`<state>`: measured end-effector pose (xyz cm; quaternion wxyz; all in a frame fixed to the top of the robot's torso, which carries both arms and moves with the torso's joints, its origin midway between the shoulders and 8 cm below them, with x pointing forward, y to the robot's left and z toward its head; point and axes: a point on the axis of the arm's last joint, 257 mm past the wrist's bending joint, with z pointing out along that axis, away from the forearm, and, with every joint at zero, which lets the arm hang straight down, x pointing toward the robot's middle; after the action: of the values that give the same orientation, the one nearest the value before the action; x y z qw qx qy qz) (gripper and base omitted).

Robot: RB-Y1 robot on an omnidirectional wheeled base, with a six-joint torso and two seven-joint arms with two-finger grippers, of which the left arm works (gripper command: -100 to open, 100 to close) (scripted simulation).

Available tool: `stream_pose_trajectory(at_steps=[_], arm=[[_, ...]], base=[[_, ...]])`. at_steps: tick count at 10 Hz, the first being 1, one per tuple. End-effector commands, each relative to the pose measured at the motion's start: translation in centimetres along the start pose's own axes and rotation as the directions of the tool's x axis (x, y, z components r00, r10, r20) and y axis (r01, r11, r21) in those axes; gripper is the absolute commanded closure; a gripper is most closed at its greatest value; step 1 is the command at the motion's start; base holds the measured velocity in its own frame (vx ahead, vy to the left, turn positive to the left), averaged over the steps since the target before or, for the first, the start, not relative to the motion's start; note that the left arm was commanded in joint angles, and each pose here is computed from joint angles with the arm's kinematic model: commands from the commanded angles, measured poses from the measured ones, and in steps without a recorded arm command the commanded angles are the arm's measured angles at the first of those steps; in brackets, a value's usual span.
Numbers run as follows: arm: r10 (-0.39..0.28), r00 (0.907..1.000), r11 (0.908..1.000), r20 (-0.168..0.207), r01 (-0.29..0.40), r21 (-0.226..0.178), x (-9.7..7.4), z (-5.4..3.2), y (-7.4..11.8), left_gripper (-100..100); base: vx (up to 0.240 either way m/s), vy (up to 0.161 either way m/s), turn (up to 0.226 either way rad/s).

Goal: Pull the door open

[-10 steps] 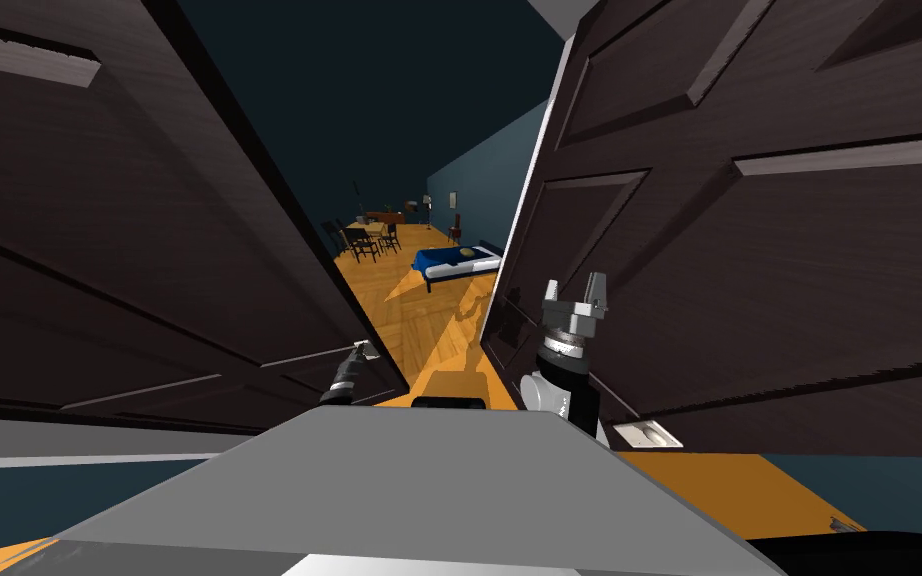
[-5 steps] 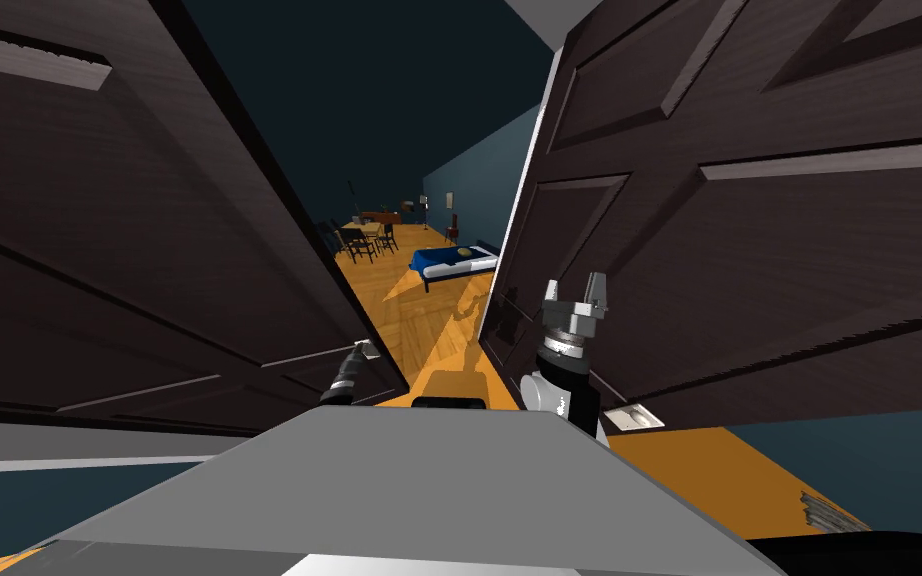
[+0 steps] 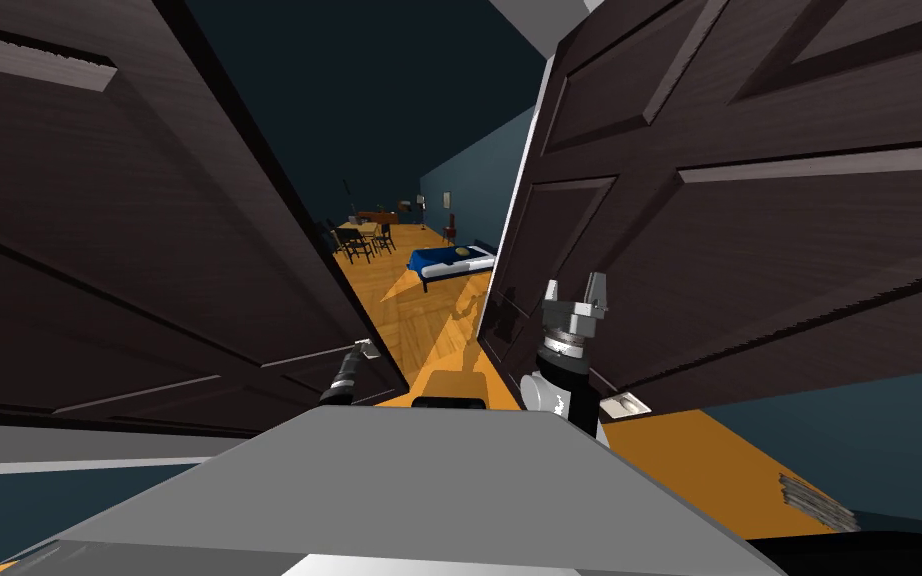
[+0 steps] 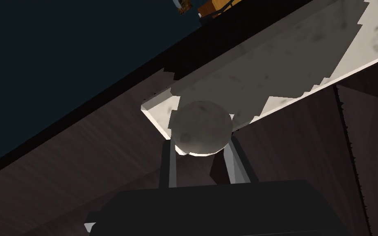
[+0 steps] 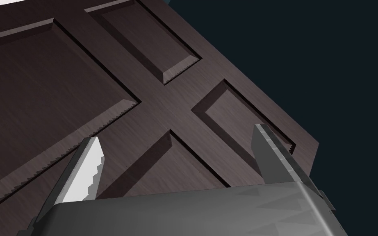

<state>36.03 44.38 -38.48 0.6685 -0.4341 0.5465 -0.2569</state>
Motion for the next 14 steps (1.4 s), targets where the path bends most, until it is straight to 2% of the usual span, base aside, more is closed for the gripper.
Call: stream_pose_trajectory(at_steps=[1,3,6,7,11,14], arm=[[-0.059,0.9983,0.9983,-0.004,0.059,-0.006,0.49,-0.02,0.01,100],[-0.100,0.9949,0.9949,-0.001,0.100,-0.009,0.49,0.05,0.05,100],[-0.207,0.9782,0.9781,0.007,0.207,-0.016,0.50,0.24,0.16,100],[-0.214,0.9769,0.9767,0.007,0.214,-0.016,0.50,0.24,0.16,100],[-0.343,0.9391,0.9389,0.018,0.343,-0.022,0.52,0.44,0.29,100],[-0.412,0.9107,0.9105,0.025,0.413,-0.024,0.54,0.55,0.36,100]], base=[[-0.039,0.008,-0.038],[-0.051,0.006,-0.047],[-0.043,0.011,-0.047],[-0.034,0.010,-0.030],[-0.041,0.005,-0.046],[-0.039,0.003,-0.031]])
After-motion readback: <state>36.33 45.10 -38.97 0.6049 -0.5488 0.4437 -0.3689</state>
